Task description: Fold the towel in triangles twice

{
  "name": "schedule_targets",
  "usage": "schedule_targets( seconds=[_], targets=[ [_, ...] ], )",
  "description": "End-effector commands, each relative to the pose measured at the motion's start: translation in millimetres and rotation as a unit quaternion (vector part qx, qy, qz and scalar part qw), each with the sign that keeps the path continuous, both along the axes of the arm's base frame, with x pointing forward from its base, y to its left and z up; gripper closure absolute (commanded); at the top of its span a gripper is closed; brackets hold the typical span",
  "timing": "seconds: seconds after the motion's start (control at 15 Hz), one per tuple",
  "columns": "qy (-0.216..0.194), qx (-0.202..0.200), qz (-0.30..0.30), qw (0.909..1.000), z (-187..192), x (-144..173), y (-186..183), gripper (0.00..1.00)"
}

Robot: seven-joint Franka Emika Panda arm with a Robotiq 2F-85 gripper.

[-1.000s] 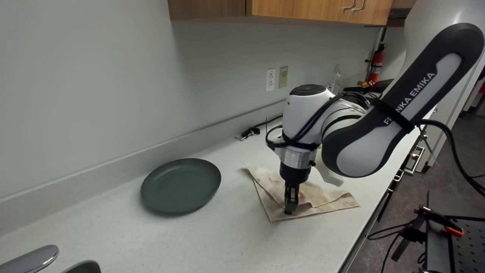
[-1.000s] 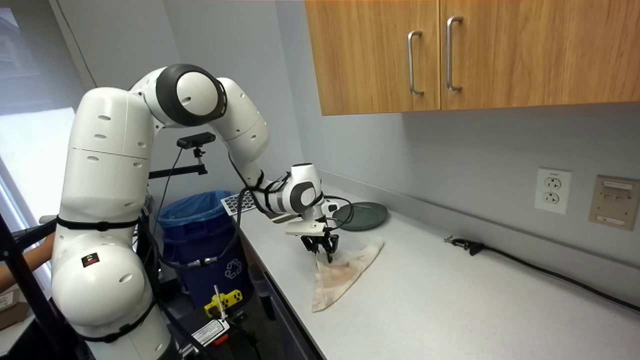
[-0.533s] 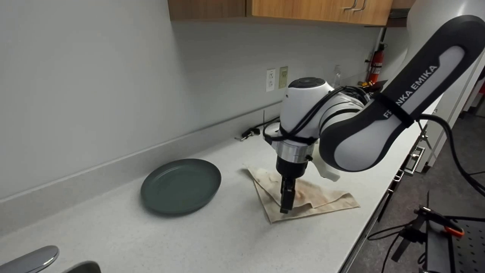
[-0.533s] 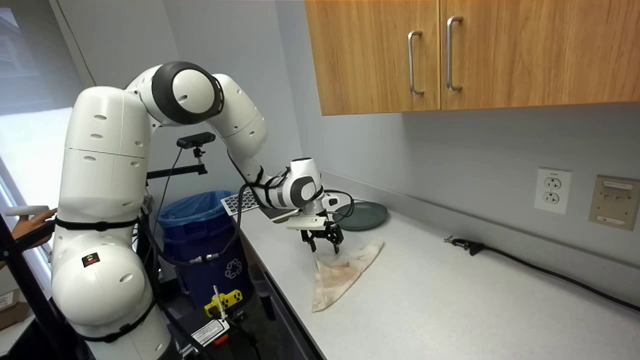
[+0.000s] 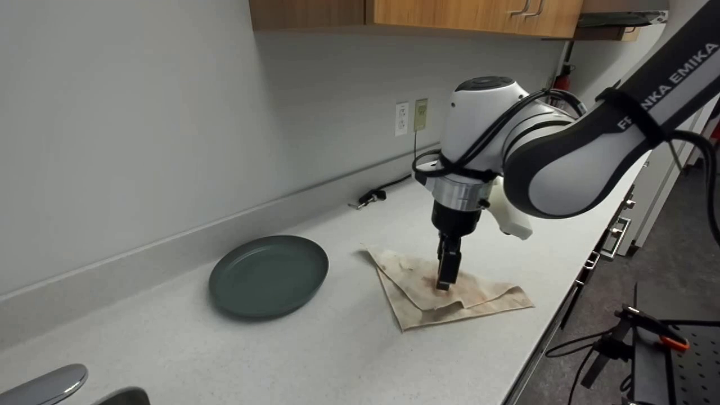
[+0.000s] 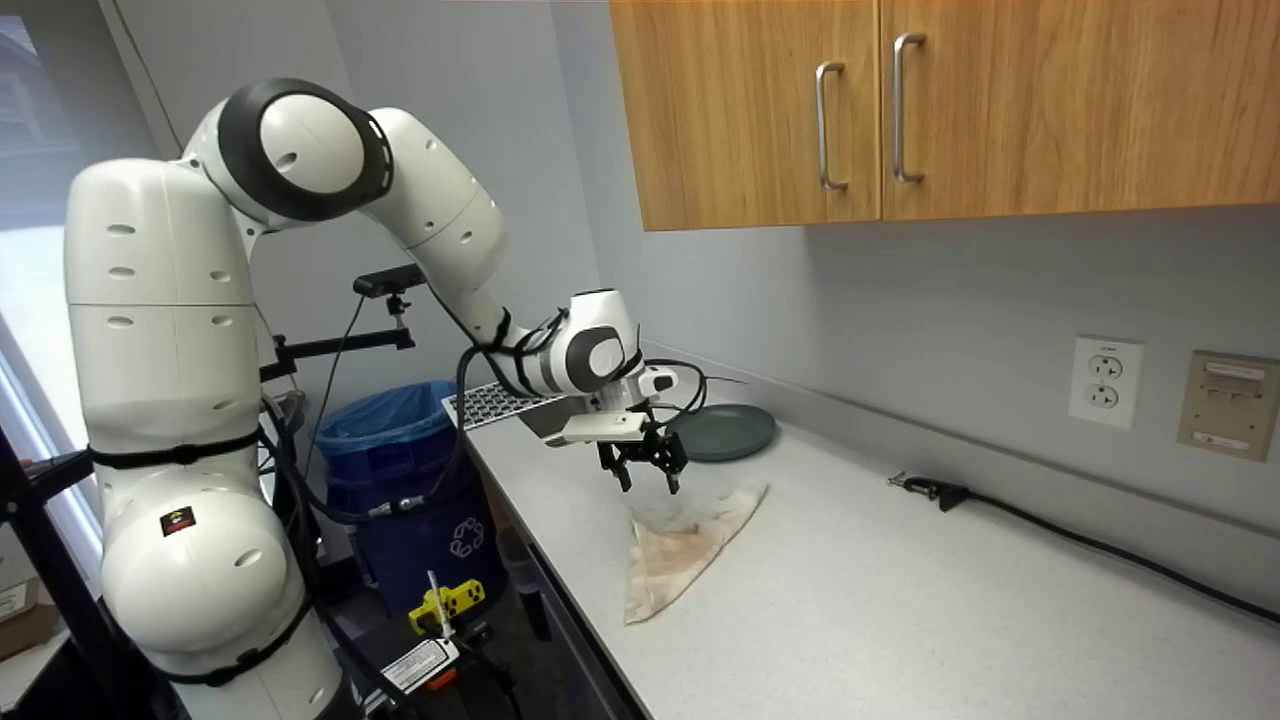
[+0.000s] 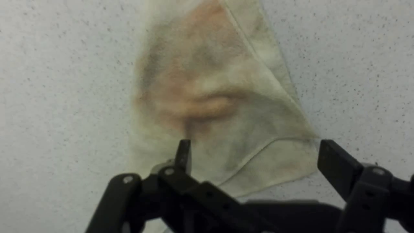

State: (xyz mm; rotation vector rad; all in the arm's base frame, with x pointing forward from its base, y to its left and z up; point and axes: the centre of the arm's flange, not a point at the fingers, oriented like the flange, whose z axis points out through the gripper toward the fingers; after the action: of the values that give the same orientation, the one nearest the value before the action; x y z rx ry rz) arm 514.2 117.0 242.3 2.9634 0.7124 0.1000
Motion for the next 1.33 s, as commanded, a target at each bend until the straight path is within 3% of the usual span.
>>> schedule_targets(
  seconds=[0.0, 0.6, 1.27],
  targets=[
    [0.007, -0.002, -0.029, 0.9995, 19, -39, -42, 0.00],
    [0.044, 0.009, -0.092, 0.9948, -29, -92, -119, 0.00],
    [0.020, 0.016, -0.113, 0.9933, -70, -109, -135, 0.00]
  ],
)
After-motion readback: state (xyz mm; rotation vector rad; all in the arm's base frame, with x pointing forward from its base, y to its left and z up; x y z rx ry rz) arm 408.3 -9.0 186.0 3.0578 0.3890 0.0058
